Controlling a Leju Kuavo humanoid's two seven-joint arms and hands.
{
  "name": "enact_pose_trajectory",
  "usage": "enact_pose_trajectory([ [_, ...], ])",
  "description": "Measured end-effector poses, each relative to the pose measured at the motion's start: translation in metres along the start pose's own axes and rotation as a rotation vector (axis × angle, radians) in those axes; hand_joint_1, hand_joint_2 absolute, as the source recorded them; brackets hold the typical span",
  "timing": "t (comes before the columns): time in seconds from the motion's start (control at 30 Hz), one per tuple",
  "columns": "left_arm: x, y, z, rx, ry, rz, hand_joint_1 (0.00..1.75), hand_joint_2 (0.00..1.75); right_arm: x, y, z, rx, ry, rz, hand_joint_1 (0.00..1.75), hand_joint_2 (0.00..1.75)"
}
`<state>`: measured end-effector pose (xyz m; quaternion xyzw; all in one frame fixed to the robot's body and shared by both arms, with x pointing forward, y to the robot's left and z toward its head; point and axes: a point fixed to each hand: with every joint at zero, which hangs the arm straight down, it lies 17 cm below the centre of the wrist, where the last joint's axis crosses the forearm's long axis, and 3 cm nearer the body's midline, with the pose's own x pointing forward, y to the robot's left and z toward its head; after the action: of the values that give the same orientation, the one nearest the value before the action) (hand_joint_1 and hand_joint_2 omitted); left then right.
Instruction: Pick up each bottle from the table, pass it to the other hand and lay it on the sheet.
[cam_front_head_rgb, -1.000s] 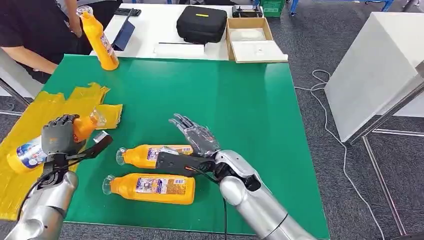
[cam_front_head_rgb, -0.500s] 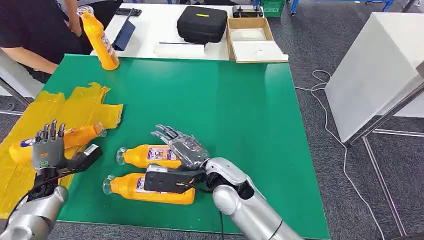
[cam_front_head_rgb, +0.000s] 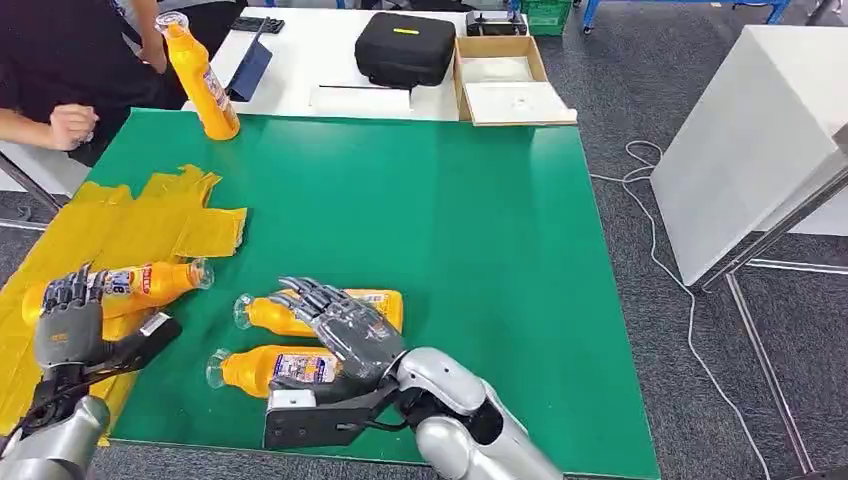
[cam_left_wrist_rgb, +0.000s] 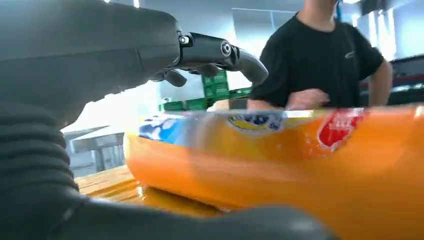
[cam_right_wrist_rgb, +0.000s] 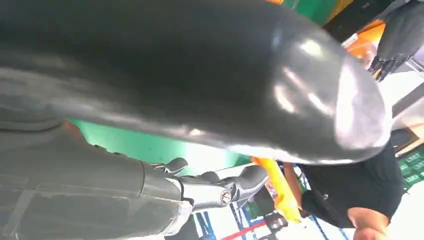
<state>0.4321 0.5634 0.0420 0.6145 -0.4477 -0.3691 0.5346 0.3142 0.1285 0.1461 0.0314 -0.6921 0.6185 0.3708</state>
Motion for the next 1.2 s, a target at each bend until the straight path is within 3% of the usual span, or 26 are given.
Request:
enact_pose_trajectory([
  [0.17, -0.004, 0.024, -0.006, 0.092, -0.003, 0.089, 0.00, 0.00, -0.001, 0.000, 0.001, -0.004, -0.001, -0.012, 0.00, 0.00],
  [0.2, -0.005, 0.027, -0.006, 0.105, 0.001, 0.102, 0.00, 0.00, 0.000, 0.000, 0.001, -0.004, -0.003, -0.014, 0.00, 1.75],
  [0.33, -0.010, 0.055, -0.009, 0.245, 0.018, 0.273, 0.00, 0.00, 0.001, 0.000, 0.001, -0.005, -0.005, -0.035, 0.00, 1.75],
  [0.43, -0.039, 0.094, -0.011, 0.468, 0.185, 0.573, 0.00, 0.00, -0.003, 0.001, 0.001, -0.012, 0.021, -0.031, 0.00, 1.75],
  [0.5, -0.049, 0.102, -0.010, 0.529, 0.235, 0.672, 0.00, 0.00, -0.003, 0.002, 0.000, -0.017, 0.024, -0.027, 0.00, 1.75],
  [0.67, -0.047, 0.149, -0.013, 0.677, 0.189, 0.935, 0.00, 0.00, -0.024, -0.003, 0.001, -0.062, 0.117, 0.033, 0.00, 1.75],
  [0.77, -0.035, 0.187, -0.020, 0.750, 0.104, 1.030, 0.00, 0.00, -0.049, 0.001, 0.004, -0.070, 0.222, 0.094, 0.00, 1.75],
  [0.93, -0.015, 0.228, -0.022, 0.835, 0.021, 1.070, 0.00, 0.00, -0.071, 0.022, 0.008, -0.034, 0.303, 0.125, 0.00, 1.75],
  [1.2, 0.002, 0.253, -0.018, 0.888, -0.032, 1.077, 0.00, 0.00, -0.090, 0.034, 0.011, -0.011, 0.368, 0.177, 0.00, 1.75],
])
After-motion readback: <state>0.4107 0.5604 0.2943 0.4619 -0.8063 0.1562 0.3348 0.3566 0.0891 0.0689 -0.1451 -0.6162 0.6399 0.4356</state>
